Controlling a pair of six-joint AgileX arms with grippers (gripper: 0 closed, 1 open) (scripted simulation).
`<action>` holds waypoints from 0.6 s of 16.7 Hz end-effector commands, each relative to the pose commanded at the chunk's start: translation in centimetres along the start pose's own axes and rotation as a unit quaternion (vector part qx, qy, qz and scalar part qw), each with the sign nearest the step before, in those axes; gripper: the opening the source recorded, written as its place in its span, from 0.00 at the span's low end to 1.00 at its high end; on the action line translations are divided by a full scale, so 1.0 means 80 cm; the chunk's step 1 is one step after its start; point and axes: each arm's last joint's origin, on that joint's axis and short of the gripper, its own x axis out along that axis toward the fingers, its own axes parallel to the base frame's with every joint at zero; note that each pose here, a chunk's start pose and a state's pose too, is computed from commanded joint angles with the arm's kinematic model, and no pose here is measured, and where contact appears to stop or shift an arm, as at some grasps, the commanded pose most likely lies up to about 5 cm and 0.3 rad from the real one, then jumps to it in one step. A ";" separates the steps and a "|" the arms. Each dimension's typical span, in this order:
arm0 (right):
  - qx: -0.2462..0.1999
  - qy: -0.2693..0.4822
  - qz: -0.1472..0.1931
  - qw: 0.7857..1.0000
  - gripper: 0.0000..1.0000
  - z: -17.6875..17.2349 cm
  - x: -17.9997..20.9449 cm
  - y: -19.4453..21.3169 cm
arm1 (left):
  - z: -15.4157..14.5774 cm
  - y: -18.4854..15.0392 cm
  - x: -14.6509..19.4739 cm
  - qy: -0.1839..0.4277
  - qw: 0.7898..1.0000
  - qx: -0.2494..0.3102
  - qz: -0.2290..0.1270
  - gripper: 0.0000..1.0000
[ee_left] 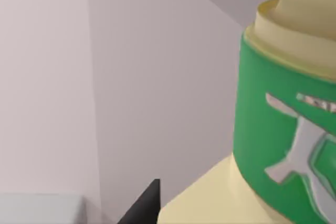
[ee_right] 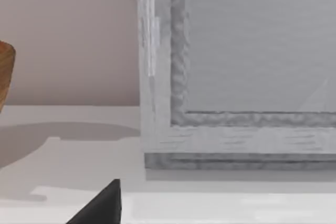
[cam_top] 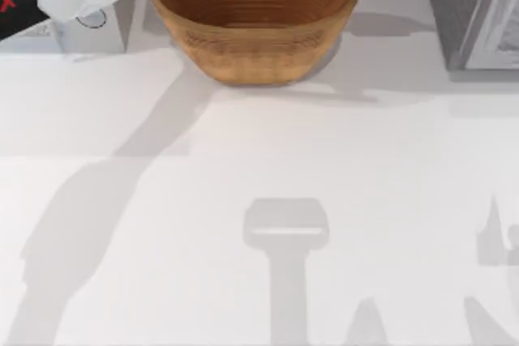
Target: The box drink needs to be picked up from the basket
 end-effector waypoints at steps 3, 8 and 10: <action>0.000 0.000 0.000 1.000 1.00 0.000 0.000 0.000 | 0.034 0.069 -0.073 -0.008 1.000 -0.004 0.001 0.00; 0.000 0.000 0.000 1.000 1.00 0.000 0.000 0.000 | 0.017 0.167 -0.225 -0.019 1.000 -0.004 0.003 0.00; 0.000 0.000 0.000 1.000 1.00 0.000 0.000 0.000 | -0.017 0.191 -0.279 -0.020 1.000 -0.002 0.004 0.00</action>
